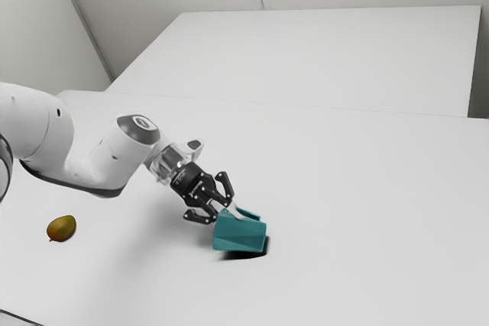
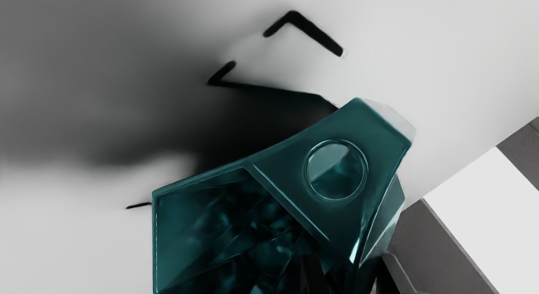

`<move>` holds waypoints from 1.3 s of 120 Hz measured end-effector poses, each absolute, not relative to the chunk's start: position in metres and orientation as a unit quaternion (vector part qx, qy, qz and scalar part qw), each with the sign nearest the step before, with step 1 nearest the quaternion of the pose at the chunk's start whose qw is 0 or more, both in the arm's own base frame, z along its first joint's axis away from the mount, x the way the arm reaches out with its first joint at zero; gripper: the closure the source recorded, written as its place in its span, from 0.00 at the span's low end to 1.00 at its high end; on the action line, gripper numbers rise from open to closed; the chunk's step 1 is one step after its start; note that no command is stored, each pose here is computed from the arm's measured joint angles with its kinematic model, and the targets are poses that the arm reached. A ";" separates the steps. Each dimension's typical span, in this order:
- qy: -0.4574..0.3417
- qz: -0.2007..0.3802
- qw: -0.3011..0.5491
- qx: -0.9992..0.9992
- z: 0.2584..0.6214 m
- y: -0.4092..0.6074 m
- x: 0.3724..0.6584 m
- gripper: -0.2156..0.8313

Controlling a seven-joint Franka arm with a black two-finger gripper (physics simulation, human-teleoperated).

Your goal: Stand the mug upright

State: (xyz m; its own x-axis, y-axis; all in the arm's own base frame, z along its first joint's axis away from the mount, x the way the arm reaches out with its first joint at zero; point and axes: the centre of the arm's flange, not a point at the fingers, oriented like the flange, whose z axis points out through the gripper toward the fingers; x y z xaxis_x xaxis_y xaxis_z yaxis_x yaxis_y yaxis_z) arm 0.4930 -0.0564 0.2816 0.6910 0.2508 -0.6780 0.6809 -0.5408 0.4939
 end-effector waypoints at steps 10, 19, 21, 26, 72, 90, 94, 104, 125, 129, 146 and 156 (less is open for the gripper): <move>0.270 -0.267 0.386 0.841 0.294 -0.058 0.498 0.88; 0.265 -0.263 0.382 0.845 0.301 -0.059 0.501 0.91; 0.264 -0.263 0.382 0.846 0.302 -0.059 0.501 0.92; 0.264 -0.263 0.380 0.847 0.302 -0.059 0.501 0.92; 0.170 -0.178 0.237 0.940 0.364 -0.053 0.524 0.95; 0.117 -0.119 0.131 0.977 0.390 -0.039 0.541 0.96; 0.105 -0.108 0.109 0.983 0.392 -0.038 0.543 0.96; 0.077 -0.085 0.063 0.991 0.398 -0.038 0.548 0.96; 0.040 -0.048 0.007 0.998 0.401 -0.037 0.557 0.96; 0.034 -0.042 0.000 0.999 0.401 -0.037 0.559 0.96; 0.021 -0.029 -0.017 0.999 0.395 -0.035 0.564 0.96; 0.018 -0.030 -0.021 0.999 0.386 -0.035 0.565 0.96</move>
